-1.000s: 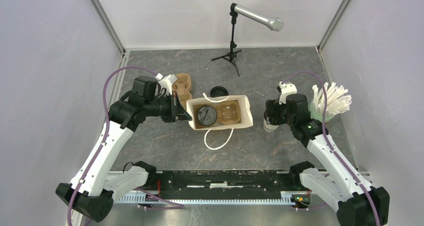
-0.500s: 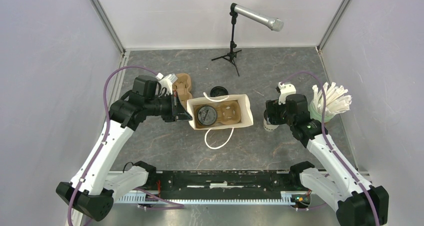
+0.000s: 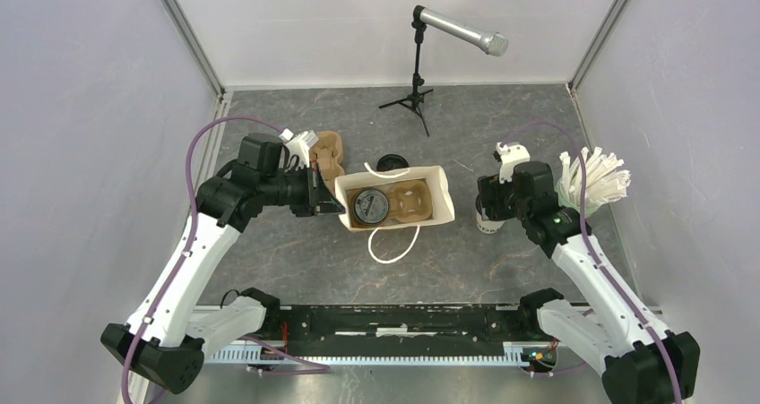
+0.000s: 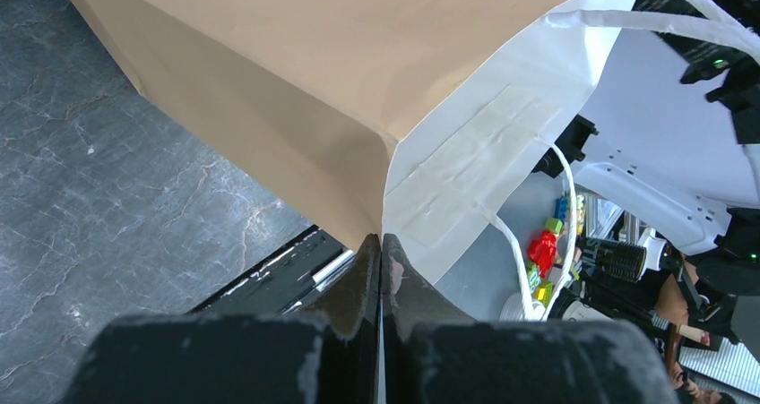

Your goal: Pack the takeout coffee

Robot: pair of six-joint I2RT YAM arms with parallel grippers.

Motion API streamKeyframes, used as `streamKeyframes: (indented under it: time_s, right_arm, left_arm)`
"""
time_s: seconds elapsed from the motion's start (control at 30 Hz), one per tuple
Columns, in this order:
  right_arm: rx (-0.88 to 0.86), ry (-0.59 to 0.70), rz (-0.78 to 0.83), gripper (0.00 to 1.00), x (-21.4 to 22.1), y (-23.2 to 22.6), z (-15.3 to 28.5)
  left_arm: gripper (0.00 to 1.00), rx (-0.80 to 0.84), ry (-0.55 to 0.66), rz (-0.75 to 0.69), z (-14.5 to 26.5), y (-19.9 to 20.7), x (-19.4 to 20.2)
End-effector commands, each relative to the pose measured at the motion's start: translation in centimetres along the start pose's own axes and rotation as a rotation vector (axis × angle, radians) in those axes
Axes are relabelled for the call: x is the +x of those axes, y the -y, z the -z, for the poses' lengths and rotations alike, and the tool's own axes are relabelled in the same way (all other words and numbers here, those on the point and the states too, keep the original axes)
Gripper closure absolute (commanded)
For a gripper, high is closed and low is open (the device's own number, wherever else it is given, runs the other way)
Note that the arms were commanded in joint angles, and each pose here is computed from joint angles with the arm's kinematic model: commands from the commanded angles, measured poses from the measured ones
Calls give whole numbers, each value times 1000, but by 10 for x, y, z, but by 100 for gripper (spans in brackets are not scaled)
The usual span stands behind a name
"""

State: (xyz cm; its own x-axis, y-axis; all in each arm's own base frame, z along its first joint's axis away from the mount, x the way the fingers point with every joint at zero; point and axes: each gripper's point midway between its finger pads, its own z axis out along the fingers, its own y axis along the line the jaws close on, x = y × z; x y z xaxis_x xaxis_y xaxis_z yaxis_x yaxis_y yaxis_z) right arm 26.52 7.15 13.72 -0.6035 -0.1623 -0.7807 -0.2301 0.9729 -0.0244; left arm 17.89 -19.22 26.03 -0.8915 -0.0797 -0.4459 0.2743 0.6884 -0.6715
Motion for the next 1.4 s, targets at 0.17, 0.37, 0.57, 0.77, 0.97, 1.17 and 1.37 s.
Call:
streamKeyframes:
  time_s: [0.17,0.37,0.57,0.77,0.97,1.17,1.37]
  right_arm:
    - [-27,158,140,27,-101,2,53]
    - [-177,279,216,28,-162,-23,103]
    - [-349,365,277,29,-197,-57,150]
    - [-510,433,293,31,-204,-91,180]
    - [-586,513,307,31,-216,-109,207]
    - [-638,567,303,32,-225,-116,232]
    - [-701,588,337,32,-225,-127,233]
  left_arm:
    - [98,55,33,-42,5,14,-12]
    - [98,52,34,-31,5,15,-13]
    - [98,43,38,-23,4,15,-16]
    - [98,39,44,-26,7,17,-19]
    - [98,23,52,-40,6,14,-23]
    - [98,52,57,-60,6,21,-28]
    - [98,117,3,-125,3,25,-18]
